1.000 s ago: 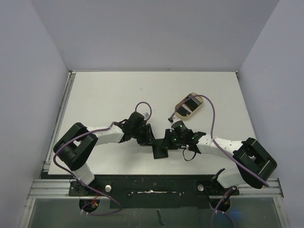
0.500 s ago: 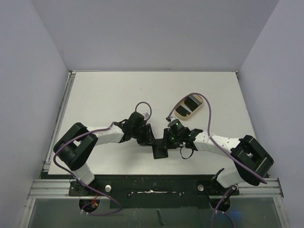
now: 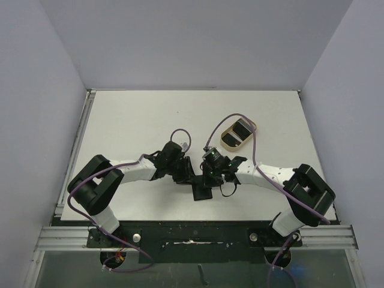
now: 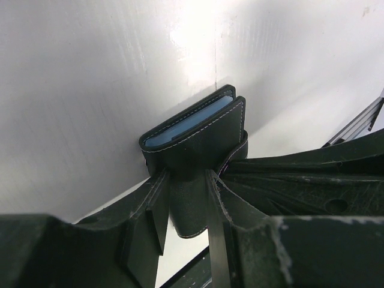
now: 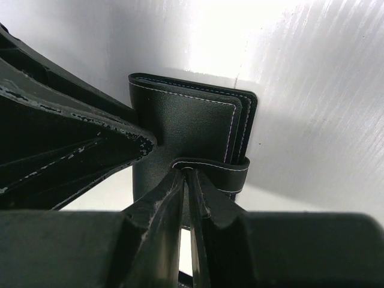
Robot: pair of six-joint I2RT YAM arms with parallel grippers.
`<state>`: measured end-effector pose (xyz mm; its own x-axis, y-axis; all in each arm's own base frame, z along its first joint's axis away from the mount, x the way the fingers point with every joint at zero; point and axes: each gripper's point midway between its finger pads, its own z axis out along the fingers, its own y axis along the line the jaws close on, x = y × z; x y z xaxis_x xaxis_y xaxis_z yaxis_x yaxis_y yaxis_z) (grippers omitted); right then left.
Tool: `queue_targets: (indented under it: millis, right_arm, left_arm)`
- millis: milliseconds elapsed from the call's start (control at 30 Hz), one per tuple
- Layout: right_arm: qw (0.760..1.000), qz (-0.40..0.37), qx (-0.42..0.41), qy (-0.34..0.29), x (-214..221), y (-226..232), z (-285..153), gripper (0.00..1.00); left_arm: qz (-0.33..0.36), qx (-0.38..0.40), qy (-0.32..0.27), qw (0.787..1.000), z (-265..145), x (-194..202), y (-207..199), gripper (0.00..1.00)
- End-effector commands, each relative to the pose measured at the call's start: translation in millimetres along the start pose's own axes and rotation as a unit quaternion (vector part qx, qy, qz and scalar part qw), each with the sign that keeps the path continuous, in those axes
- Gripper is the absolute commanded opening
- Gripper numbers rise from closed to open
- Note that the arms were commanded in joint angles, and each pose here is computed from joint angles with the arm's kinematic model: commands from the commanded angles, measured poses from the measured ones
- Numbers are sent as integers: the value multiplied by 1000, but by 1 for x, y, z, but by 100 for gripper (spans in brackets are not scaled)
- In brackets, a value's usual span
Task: Put the credit cards into the card holder
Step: Close the card holder at the center of the board.
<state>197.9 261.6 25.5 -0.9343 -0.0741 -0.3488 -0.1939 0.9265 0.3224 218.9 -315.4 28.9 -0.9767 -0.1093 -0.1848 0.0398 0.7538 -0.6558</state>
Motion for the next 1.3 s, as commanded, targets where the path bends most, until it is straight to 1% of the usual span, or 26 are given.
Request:
queue_targets:
  millis: [0,400,500,667,800,967,1000,1033,1067,1100,1200,1267]
  right_arm:
    - [990,-17,96,98,63,-47,28,11]
    - [975,-35,151,160,92,-63,34,10]
    - [967,-39,172,184,101,-72,37,10]
    - [965,-43,179,187,101,-74,39,10]
    - [971,-53,174,155,76,-59,34,11]
    - [981,-59,166,78,29,-36,18,16]
    - [982,-58,167,61,19,-33,13,17]
    - [983,-57,168,44,10,-30,7,20]
    - [984,-55,166,25,0,-26,0,22]
    - [985,-53,164,8,-9,-23,-7,25]
    - [986,-45,152,-52,-36,-13,-36,33]
    - [985,-39,145,-90,-51,-8,-56,40]
  left_arm:
    - [1,-16,6,1000,12,10,15,28]
    - [-3,-15,-4,1000,8,5,11,27]
    - [-10,-19,-13,1000,3,0,14,27]
    - [-20,-13,-31,999,-8,-10,15,32]
    - [-28,-8,-50,998,-19,-19,17,33]
    - [-23,3,-96,995,-43,-37,11,38]
    - [-19,3,-106,994,-49,-41,10,41]
    - [-14,3,-118,993,-56,-46,7,49]
    - [-9,1,-129,992,-63,-51,5,55]
    - [-3,-2,-140,990,-70,-55,3,58]
    - [12,-11,-171,985,-91,-67,-5,65]
    - [24,-18,-188,982,-105,-72,-10,68]
